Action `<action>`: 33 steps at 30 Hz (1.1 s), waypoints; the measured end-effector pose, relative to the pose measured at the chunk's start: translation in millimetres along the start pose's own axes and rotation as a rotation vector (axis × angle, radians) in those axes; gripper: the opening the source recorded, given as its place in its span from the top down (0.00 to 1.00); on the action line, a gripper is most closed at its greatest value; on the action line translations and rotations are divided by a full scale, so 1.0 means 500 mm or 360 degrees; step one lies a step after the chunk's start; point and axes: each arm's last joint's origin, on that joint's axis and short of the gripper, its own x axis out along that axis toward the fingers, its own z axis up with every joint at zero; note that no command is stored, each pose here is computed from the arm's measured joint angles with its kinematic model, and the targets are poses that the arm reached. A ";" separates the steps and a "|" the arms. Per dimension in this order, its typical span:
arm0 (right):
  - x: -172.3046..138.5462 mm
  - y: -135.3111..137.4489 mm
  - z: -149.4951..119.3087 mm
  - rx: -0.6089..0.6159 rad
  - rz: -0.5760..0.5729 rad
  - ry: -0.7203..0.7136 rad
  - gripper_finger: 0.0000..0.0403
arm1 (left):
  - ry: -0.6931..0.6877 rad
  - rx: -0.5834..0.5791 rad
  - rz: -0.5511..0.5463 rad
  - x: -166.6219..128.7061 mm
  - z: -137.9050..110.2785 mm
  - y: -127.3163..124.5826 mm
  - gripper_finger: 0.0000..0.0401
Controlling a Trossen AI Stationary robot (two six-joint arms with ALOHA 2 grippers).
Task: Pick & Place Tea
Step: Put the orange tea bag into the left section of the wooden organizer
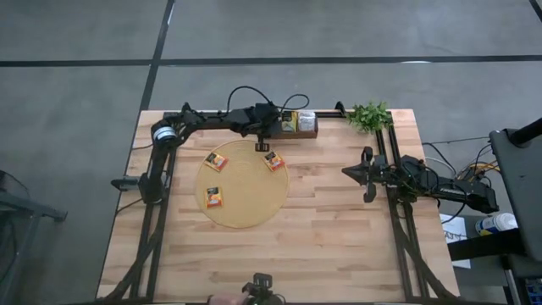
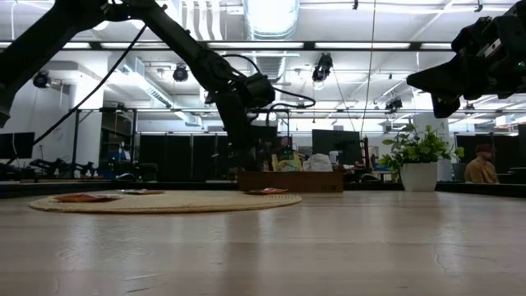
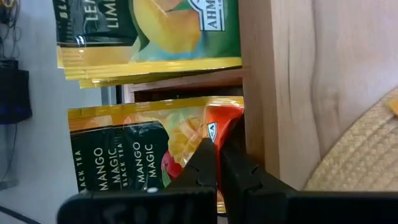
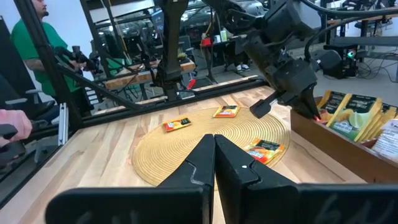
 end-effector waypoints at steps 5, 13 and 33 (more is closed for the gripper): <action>0.000 0.000 0.000 0.0000 0.0000 0.0000 0.98 | 0.0000 -0.0035 0.0012 0.009 -0.011 0.006 1.00; 0.000 0.000 0.000 0.0000 0.0000 0.0000 0.98 | -0.0038 -0.0097 0.0102 0.021 -0.019 0.029 1.00; 0.000 0.000 0.000 0.0000 0.0000 -0.0001 0.98 | -0.0063 -0.0209 0.0103 0.024 0.000 0.059 0.81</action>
